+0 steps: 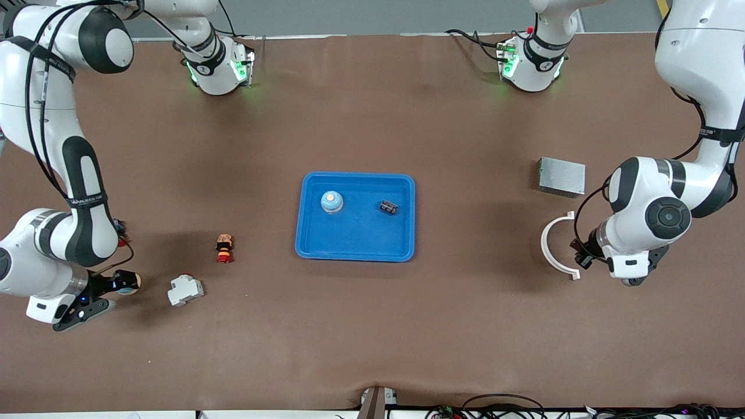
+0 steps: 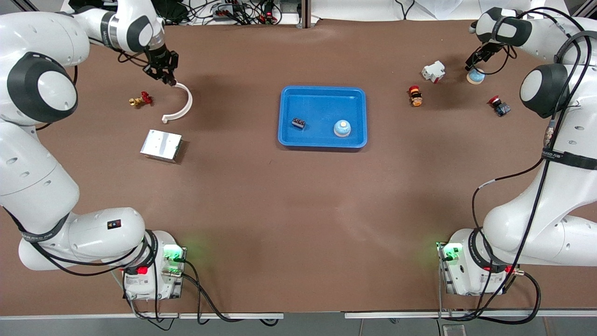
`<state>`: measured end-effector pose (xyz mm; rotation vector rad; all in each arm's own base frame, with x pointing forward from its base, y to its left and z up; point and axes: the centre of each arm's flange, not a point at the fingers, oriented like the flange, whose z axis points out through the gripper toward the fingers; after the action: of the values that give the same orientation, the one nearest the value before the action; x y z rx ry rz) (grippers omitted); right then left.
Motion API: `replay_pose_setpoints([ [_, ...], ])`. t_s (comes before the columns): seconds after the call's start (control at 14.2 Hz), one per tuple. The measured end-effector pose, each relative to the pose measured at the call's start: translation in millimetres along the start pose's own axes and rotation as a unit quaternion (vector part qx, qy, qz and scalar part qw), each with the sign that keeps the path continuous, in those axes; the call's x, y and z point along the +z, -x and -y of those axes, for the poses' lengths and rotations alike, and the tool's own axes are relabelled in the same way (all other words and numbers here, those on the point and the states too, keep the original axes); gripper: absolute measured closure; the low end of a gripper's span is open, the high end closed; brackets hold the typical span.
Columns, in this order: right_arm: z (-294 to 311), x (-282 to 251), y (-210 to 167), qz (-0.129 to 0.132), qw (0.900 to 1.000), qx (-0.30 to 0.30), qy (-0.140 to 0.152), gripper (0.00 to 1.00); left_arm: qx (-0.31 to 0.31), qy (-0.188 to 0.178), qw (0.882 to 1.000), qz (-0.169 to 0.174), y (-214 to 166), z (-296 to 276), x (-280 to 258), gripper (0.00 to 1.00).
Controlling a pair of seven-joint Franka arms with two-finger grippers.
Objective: Place electrolytic capacitor and blue bell in tray
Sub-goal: 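Lift the capacitor with the left gripper while the right gripper grasps a bell, then lower the capacitor into the tray while the right gripper lifts the bell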
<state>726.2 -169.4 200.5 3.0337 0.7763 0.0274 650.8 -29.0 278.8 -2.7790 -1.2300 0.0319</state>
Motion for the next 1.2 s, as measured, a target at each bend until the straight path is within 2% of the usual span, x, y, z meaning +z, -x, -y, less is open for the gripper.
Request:
replay_pose_setpoints([
  [0.35,-17.6,26.9,24.6,0.013,1.0,0.011,-0.014,0.0,-0.034,0.013,0.999,0.011,47.0,-44.8,-21.1,0.66],
  [0.99,-17.1,24.7,22.6,0.01,1.0,0.012,-0.017,0.0,-0.106,0.035,0.993,0.022,166.2,-151.2,-17.0,0.66],
  [1.2,-14.9,23.9,22.0,0.015,0.999,0.018,-0.027,0.0,-0.122,0.045,0.991,0.028,203.9,-181.5,-13.8,0.66],
])
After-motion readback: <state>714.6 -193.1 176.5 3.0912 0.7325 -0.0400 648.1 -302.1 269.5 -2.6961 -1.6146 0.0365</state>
